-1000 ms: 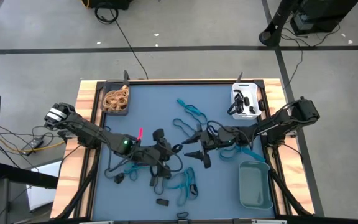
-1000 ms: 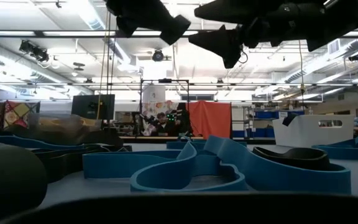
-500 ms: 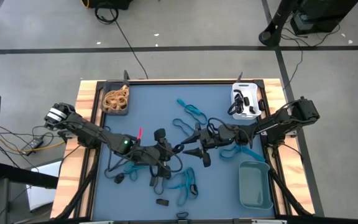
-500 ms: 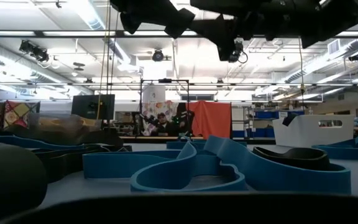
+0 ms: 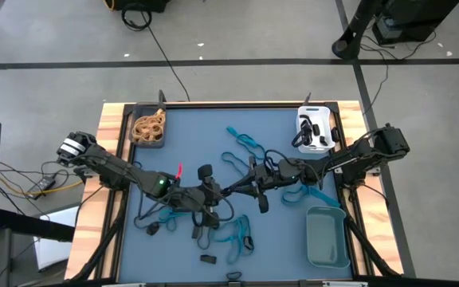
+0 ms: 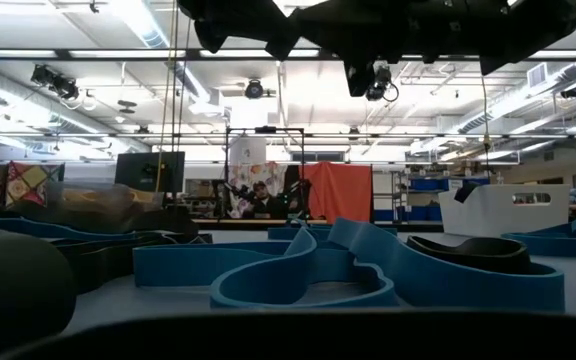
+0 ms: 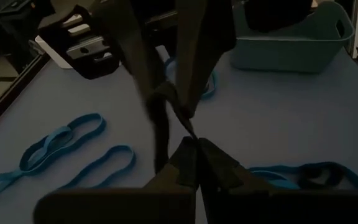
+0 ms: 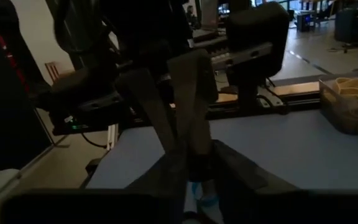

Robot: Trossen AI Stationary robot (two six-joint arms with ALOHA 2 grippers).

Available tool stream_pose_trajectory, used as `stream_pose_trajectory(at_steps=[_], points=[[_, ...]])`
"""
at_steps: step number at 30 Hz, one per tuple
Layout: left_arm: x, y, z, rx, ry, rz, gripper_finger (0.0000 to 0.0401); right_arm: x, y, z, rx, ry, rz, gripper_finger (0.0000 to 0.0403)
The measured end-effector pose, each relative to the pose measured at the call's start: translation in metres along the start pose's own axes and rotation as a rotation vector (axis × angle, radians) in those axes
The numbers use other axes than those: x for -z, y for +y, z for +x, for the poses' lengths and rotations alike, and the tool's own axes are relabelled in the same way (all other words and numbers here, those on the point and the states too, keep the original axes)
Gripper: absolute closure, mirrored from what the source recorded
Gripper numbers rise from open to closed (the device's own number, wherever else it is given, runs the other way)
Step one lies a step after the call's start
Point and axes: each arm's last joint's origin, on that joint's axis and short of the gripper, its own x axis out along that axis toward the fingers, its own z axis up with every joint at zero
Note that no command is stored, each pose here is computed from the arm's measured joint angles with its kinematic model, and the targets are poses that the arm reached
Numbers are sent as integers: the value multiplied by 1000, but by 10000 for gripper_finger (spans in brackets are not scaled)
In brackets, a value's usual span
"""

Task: Sort rubber bands into baskets
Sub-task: Put the black rubber band into the white bin

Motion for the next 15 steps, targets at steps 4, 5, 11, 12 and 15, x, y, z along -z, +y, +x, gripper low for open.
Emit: stream_pose_trajectory(at_steps=[4, 5, 11, 12, 15], points=[[-1, 7, 3, -26, 1, -46, 388, -2, 1, 1, -25, -2, -4, 388], [-1, 10, 5, -39, 2, -76, 384, -2, 1, 1, -14, -4, -3, 391], [2, 28, 13, -110, 54, -119, 329, 2, -14, -4, 282, 49, 20, 396], [3, 31, 13, -119, 65, -118, 318, 2, -17, -8, 358, 77, 17, 397], [11, 37, 17, -142, 94, -110, 286, -3, -26, -25, 568, 154, 9, 398]])
